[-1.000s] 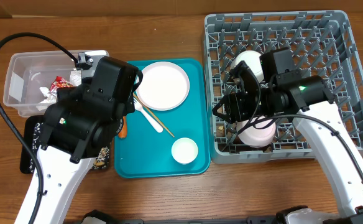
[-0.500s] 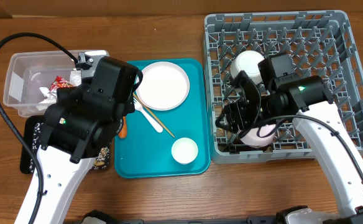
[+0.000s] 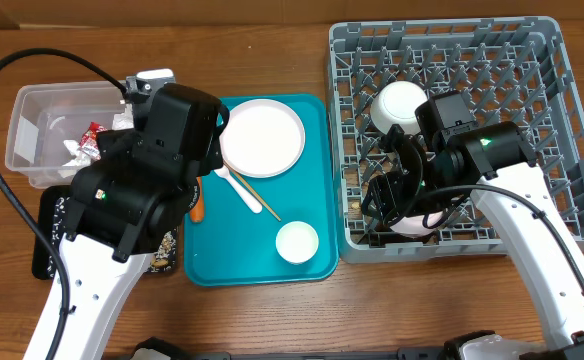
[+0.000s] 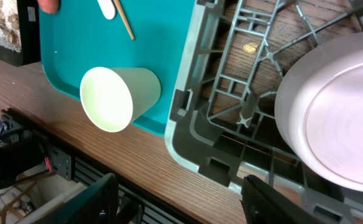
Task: Sort waste into correct bins and load items into the dishwasher
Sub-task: 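Move the left gripper over the teal tray to the white paper cup, then grasp the white paper cup with the left gripper and lift it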
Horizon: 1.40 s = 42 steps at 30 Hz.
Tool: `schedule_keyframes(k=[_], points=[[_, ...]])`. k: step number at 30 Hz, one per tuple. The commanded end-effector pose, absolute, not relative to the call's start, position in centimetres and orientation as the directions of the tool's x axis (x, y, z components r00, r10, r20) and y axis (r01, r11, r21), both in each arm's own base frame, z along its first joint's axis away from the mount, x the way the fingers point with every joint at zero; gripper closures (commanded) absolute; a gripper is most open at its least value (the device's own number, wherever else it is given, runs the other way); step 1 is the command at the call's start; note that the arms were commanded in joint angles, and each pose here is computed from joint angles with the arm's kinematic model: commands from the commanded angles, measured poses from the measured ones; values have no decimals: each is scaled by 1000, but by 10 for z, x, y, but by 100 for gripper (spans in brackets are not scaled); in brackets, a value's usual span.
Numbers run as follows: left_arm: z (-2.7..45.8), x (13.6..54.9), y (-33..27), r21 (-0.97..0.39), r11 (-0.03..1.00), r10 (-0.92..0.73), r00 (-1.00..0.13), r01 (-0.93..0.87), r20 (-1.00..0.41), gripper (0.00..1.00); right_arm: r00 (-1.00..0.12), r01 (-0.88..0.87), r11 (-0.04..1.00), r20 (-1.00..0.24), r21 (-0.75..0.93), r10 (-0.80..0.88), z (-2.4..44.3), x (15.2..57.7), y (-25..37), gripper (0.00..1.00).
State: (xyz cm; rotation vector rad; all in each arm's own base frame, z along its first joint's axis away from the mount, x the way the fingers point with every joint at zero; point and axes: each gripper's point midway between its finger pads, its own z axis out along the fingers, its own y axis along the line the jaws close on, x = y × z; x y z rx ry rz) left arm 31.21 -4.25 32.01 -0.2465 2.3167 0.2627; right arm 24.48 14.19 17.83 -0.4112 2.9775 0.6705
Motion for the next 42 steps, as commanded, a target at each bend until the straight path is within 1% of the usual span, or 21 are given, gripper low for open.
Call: schedule_keyframes(k=[1, 2, 3, 4, 7, 10, 14, 18, 20, 24, 27, 31, 42], points=[[308, 306, -88, -68, 994, -109, -758, -85, -643, 9, -959, -282, 872, -151, 400, -241, 186, 251, 142, 33], [303, 301, -98, -105, 993, -103, -785, -49, -611, 15, -959, -282, 872, -151, 400, -241, 186, 251, 142, 34], [294, 293, -110, -155, 988, -99, -826, -15, -554, 25, -958, -283, 872, -153, 400, -241, 186, 252, 142, 33], [288, 289, -115, -182, 983, -106, -846, -10, -522, 28, -958, -284, 871, -155, 400, -241, 186, 252, 142, 32], [264, 277, -123, -232, 969, -171, -900, -81, -401, 29, -957, -287, 871, -162, 399, -241, 186, 254, 143, 30], [233, 267, -125, -223, 960, -228, -933, -168, -279, 30, -956, -289, 870, -169, 399, -240, 186, 255, 143, 30], [188, 256, -132, -170, 971, -198, -968, -171, -155, 32, -954, -293, 869, -178, 399, -240, 187, 258, 144, 30], [152, 249, -150, -185, 971, -164, -985, -152, -53, 44, -954, -294, 869, -180, 399, -240, 187, 258, 144, 30], [134, 243, -159, -189, 973, -130, -991, -129, 8, 45, -954, -294, 869, -181, 399, -240, 187, 258, 144, 30], [105, 230, -162, -130, 985, -103, -990, -116, 99, 48, -954, -293, 877, -182, 382, -240, 186, 259, 141, 30], [89, 223, -172, -123, 988, -78, -984, -99, 161, 50, -952, -297, 875, -192, 382, -239, 186, 261, 142, 29], [82, 223, -180, -132, 989, -50, -984, -74, 171, 50, -951, -298, 875, -194, 382, -239, 186, 262, 142, 29], [81, 225, -182, -140, 988, -44, -986, -67, 159, 48, -951, -298, 875, -195, 381, -239, 186, 262, 142, 28]])
